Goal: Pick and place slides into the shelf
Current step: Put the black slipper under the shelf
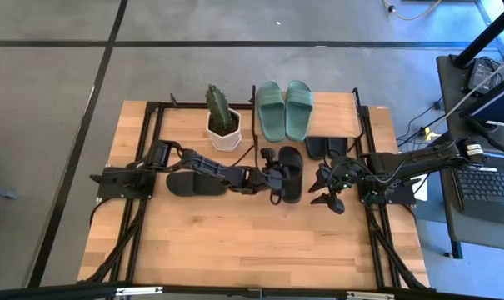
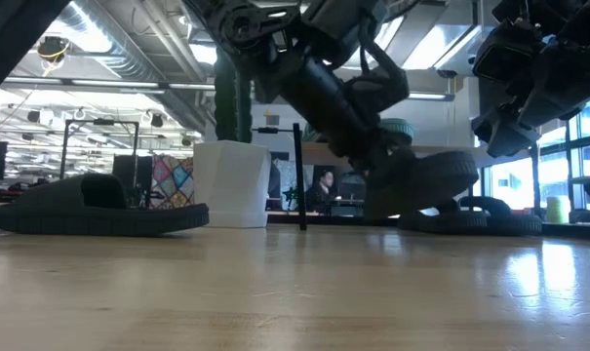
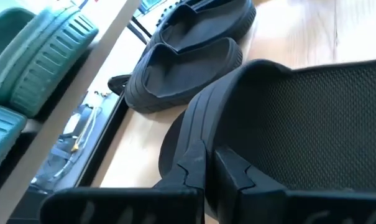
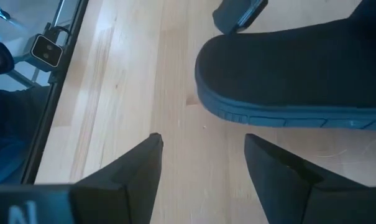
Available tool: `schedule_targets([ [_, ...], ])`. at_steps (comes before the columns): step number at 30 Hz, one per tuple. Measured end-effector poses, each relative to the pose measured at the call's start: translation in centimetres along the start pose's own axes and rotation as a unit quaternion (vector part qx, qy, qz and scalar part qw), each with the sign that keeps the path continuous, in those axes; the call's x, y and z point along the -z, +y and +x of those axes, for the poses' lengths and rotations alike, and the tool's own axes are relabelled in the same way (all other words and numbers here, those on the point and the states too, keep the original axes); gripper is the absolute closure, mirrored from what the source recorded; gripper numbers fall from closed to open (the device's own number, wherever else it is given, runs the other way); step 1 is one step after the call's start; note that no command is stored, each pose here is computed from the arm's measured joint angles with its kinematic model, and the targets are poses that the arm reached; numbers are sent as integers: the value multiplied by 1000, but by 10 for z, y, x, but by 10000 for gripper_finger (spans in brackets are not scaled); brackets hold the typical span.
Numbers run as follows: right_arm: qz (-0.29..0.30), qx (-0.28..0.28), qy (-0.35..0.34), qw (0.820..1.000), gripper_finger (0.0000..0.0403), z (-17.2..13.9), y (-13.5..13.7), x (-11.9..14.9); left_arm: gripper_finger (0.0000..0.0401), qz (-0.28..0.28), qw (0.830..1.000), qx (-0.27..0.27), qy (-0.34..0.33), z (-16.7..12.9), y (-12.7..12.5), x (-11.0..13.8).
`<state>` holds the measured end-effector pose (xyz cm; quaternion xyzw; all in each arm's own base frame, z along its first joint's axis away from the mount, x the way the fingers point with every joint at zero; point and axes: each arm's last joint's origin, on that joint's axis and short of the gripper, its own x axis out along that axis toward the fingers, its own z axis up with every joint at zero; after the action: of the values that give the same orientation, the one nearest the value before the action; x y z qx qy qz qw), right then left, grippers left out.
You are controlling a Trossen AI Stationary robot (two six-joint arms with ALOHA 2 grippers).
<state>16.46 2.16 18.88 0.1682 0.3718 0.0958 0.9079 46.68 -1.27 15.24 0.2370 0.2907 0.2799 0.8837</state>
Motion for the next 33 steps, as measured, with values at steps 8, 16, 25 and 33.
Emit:
schedule_targets([
  [8, 0, 0, 0, 1000, 176, 0, 0, 0, 399, -37, 999, -4, -4, 12, 8, 4],
  [16, 0, 0, 0, 1000, 176, 0, 0, 0, 396, -35, 999, -6, 3, 26, -4, 18],
  [25, 0, 0, 0, 1000, 176, 0, 0, 0, 349, -36, 999, -16, 5, 26, -4, 18],
  [33, 0, 1, 0, 1000, 176, 0, 0, 0, 342, -14, 1000, 4, 3, 26, -5, 19],
])
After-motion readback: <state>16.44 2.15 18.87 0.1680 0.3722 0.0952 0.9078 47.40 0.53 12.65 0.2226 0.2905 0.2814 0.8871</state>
